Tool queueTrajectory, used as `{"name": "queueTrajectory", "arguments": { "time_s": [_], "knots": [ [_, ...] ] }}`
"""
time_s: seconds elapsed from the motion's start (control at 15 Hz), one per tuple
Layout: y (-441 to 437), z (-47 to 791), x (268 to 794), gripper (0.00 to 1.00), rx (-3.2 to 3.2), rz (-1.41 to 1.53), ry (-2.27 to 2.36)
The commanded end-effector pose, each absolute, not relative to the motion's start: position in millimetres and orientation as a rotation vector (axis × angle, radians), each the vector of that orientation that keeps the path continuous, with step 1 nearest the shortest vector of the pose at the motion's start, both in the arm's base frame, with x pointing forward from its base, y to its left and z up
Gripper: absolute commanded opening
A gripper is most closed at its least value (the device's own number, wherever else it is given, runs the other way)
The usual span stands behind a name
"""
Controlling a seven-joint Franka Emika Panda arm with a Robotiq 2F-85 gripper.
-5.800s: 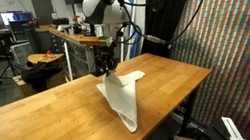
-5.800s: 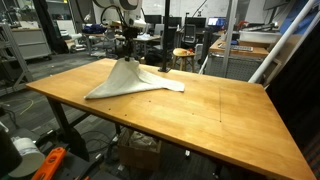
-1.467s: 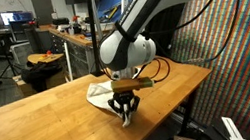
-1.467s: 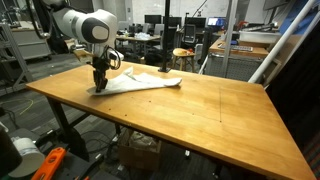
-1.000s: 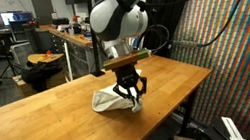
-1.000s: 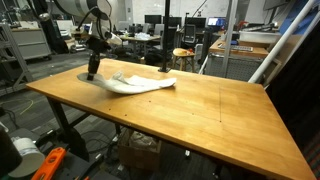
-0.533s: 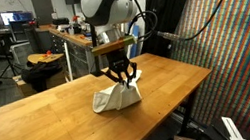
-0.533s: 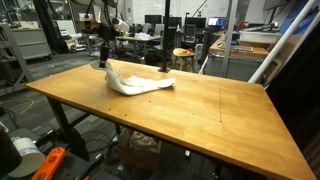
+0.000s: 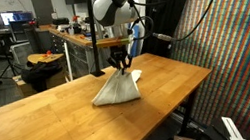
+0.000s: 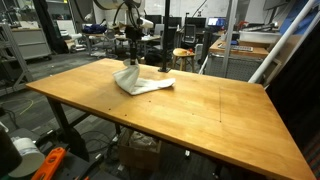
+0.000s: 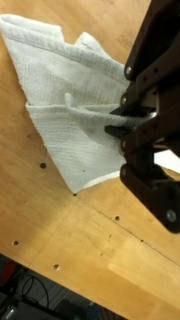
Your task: Fold the towel into a triangle twice
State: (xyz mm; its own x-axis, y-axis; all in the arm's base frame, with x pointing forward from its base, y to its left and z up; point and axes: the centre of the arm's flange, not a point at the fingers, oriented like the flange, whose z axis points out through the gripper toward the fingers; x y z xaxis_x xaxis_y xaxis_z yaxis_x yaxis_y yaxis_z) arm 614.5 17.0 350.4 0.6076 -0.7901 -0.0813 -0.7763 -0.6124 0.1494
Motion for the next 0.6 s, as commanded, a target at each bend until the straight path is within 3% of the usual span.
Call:
{"name": "queueTrajectory", "arguments": {
  "time_s": [0.0,0.07,0.13,0.2,0.53],
  "knots": [
    [-5,366,655,0.02,2.688,-0.046,-1.436],
    [-12,369,660,0.02,2.678,-0.018,-1.467],
    [-16,372,664,0.33,2.689,0.000,-1.474],
    [-19,374,665,0.34,2.682,0.029,-1.486],
    [-10,388,639,0.70,2.684,0.116,-1.480]
  ]
}}
